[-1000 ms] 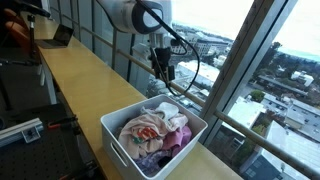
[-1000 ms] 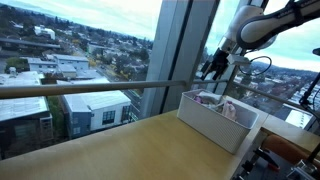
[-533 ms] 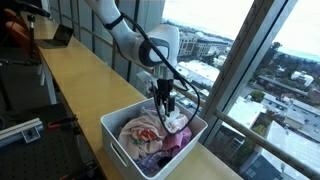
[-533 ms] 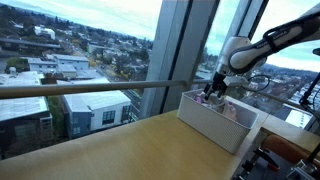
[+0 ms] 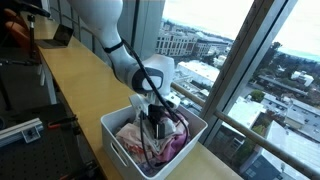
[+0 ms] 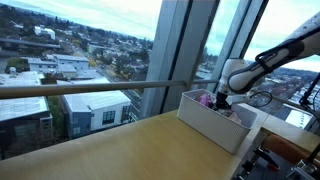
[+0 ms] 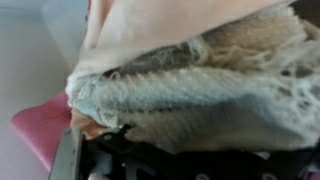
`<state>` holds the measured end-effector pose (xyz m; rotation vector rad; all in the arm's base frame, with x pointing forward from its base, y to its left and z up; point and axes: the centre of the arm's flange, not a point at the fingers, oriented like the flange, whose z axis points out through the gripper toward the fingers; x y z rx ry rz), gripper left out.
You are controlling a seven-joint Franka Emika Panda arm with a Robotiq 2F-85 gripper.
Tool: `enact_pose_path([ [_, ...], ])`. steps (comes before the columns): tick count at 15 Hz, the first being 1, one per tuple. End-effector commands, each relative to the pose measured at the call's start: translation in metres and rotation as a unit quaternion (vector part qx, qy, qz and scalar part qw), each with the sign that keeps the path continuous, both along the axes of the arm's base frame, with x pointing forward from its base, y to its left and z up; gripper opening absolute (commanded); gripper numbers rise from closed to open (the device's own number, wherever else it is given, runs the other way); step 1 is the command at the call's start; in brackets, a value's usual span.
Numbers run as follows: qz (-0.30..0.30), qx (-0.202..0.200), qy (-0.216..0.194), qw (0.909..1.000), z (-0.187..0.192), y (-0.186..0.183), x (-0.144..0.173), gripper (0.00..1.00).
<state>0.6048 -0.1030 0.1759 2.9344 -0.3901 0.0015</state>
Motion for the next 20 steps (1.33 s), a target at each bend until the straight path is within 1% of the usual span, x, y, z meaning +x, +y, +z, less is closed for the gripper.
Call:
enact_pose_path([
  [1, -0.001, 0.016, 0.02, 0.9997, -0.064, 0.012, -0.016, 1.0],
  [2, 0.0, 0.015, 0.022, 0.9996, -0.074, 0.014, -0.02, 1.0],
  [3, -0.001, 0.013, 0.019, 0.9997, -0.077, 0.016, -0.022, 0.75],
  [4, 0.002, 0.011, 0.015, 0.9998, -0.075, 0.018, -0.022, 0.74],
  [6, 0.004, 0.011, 0.002, 0.9999, -0.052, 0.03, -0.018, 0.61],
  [8, 0.008, 0.012, -0.017, 0.9997, -0.018, 0.044, -0.014, 0.46],
  [10, 0.014, 0.017, -0.037, 0.9991, 0.026, 0.059, -0.009, 0.33],
  [13, 0.025, 0.032, -0.078, 0.9961, 0.099, 0.084, 0.0, 0.08],
  [14, 0.031, 0.036, -0.094, 0.9944, 0.121, 0.093, 0.003, 0.03],
  [16, 0.046, 0.038, -0.126, 0.9902, 0.168, 0.112, 0.006, 0.05],
  [18, 0.064, 0.041, -0.162, 0.9839, 0.217, 0.132, 0.006, 0.0],
  [19, 0.077, 0.042, -0.183, 0.9793, 0.241, 0.146, 0.005, 0.0],
  [20, 0.091, 0.045, -0.201, 0.9742, 0.264, 0.16, 0.004, 0.02],
])
